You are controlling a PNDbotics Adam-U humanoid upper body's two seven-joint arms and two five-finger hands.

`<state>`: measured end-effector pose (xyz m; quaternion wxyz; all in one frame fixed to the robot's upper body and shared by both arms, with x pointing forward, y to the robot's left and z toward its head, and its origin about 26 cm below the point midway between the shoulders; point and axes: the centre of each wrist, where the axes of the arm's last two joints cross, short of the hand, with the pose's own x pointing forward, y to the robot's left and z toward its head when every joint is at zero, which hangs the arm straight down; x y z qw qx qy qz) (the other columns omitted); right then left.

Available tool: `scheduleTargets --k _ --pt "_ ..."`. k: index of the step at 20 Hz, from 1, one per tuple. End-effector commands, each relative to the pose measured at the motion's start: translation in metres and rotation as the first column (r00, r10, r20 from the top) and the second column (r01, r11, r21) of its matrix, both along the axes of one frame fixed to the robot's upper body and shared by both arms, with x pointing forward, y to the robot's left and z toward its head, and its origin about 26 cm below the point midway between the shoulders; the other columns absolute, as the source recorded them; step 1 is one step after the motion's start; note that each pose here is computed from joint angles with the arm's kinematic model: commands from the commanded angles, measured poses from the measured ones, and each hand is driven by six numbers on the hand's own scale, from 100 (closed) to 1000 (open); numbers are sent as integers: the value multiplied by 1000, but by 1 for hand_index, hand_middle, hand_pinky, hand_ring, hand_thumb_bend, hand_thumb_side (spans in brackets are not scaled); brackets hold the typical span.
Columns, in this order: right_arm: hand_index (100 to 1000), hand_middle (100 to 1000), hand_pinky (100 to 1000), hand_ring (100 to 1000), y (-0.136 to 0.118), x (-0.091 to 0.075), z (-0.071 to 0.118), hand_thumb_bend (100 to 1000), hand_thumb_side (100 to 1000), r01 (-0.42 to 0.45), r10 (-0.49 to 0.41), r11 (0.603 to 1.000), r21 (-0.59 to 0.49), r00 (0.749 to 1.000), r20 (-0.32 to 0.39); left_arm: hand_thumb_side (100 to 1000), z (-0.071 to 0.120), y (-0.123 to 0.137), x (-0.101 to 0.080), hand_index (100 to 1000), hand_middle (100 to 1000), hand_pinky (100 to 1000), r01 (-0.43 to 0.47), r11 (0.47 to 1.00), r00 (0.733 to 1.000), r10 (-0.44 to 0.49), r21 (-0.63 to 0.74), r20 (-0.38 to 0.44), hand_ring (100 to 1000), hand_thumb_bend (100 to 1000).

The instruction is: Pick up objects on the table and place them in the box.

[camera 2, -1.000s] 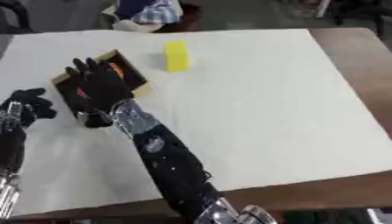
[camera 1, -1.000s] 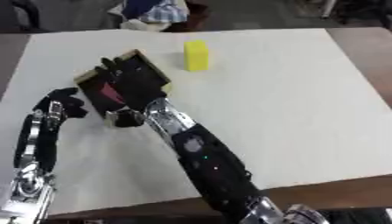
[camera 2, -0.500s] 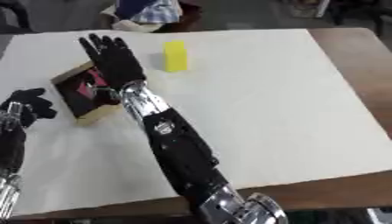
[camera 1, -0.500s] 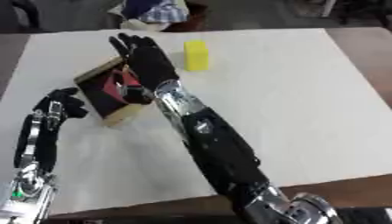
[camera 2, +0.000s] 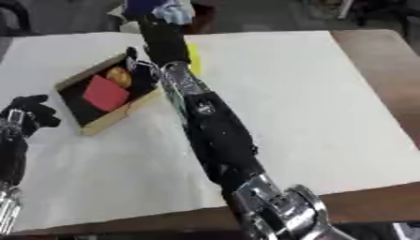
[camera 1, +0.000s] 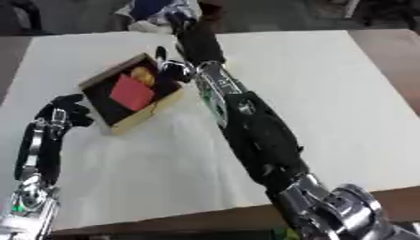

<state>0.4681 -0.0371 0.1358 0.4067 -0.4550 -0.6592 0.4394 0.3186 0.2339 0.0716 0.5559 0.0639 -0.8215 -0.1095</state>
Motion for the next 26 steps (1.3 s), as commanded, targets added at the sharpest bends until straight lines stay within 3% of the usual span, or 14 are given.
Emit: scheduleTargets --k 1,7,26 --pt "998 923 878 890 -11 5 2 100 652 86 -86 996 36 996 -15 909 9 1 2 750 531 616 6 1000 1000 -6 6 28 536 100" --pt "997 923 878 891 -23 9 -9 100 667 194 -191 979 57 980 -50 909 10 1 2 750 531 616 6 1000 1000 -6 6 29 536 100" --pt "997 919 877 888 -26 12 -3 100 645 170 -169 984 57 985 -22 908 10 2 2 751 530 617 2 1000 1000 -2 6 31 534 100"
